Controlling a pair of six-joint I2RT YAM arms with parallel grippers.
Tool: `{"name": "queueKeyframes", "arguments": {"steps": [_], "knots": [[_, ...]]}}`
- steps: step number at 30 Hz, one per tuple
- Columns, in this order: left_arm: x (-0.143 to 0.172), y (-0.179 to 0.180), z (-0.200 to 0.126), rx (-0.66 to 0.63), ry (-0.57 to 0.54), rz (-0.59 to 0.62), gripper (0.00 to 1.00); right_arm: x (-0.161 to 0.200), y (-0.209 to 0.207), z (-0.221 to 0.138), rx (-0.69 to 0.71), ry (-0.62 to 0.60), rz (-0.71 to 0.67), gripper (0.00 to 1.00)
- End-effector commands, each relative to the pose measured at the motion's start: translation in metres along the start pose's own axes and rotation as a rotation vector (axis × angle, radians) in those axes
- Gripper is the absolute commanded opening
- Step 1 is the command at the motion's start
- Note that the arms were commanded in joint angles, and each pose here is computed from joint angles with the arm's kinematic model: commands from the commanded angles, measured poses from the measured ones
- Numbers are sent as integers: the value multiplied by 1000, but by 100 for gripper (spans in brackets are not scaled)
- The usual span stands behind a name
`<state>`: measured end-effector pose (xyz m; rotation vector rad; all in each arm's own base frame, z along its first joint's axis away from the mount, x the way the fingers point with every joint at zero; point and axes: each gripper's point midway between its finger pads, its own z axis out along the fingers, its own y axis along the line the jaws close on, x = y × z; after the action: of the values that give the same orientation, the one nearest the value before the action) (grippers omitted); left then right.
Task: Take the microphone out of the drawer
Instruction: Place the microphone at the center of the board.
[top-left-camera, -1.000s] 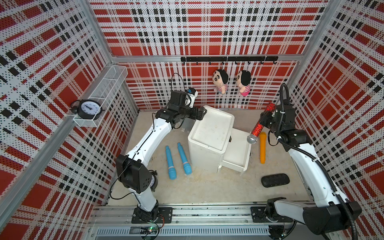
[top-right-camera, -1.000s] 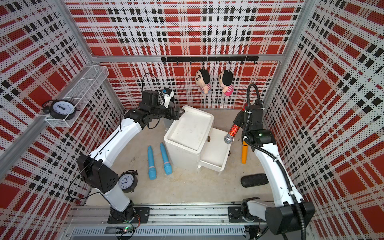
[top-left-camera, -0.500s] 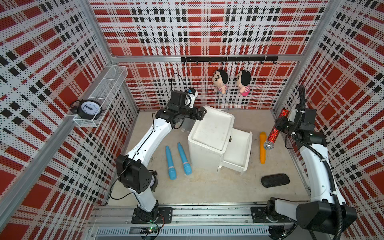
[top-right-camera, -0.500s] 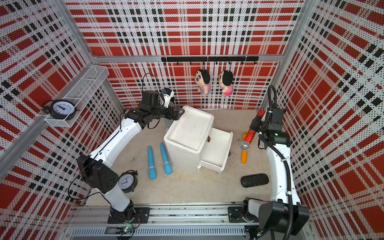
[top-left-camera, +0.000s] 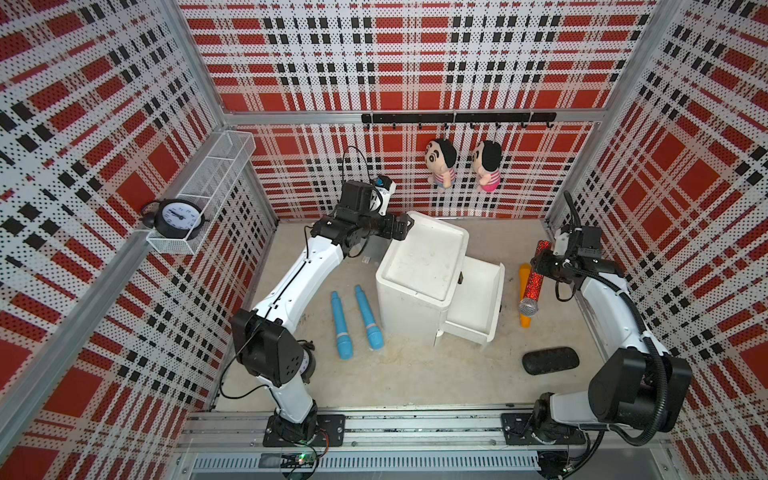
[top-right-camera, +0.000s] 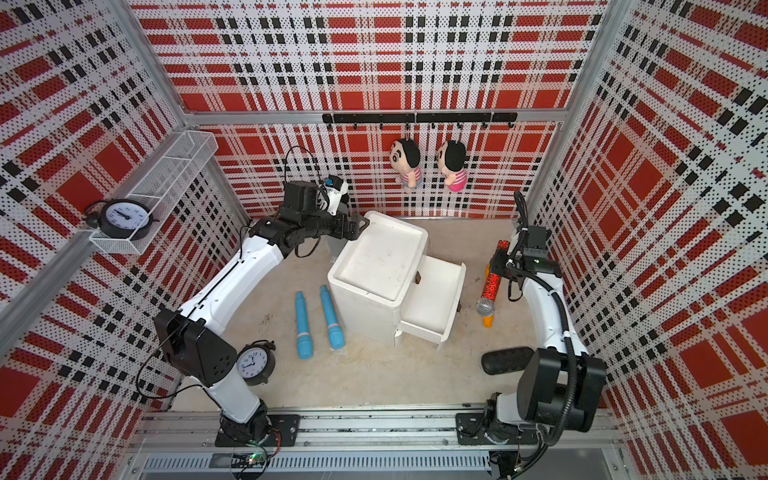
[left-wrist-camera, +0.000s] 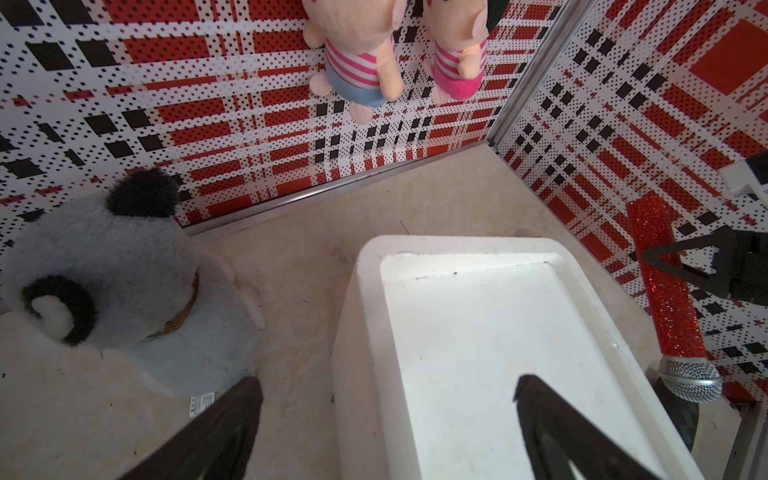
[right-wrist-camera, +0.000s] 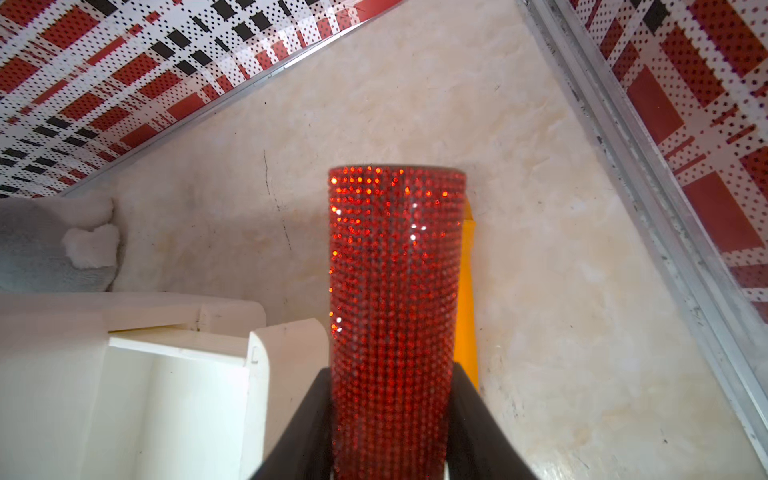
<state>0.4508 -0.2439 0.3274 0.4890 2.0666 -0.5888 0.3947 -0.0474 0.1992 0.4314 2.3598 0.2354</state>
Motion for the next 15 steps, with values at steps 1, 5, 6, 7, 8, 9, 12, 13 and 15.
{"name": "queueKeyframes", "arguments": {"steps": [1,5,6,7,8,9,12,13,15], "knots": [[1,0,5,9,-4,1,98,-3,3,18,-31,-13,-44,0],[2,-1,6,9,2,4,98,8,4,42,-21,39,-79,0],[2,-1,7,9,2,5,98,9,6,48,-17,47,-91,0],[3,-1,8,9,5,4,98,12,9,54,-23,60,-101,0],[3,-1,8,11,7,3,98,13,11,59,-29,67,-110,0],[3,-2,8,13,7,4,98,16,13,66,-28,82,-115,0],[3,-1,7,6,8,9,98,22,16,85,-21,123,-133,0],[3,0,7,3,6,9,98,24,18,91,-15,135,-140,0],[3,0,7,1,7,12,98,28,20,102,-7,164,-149,0]]}}
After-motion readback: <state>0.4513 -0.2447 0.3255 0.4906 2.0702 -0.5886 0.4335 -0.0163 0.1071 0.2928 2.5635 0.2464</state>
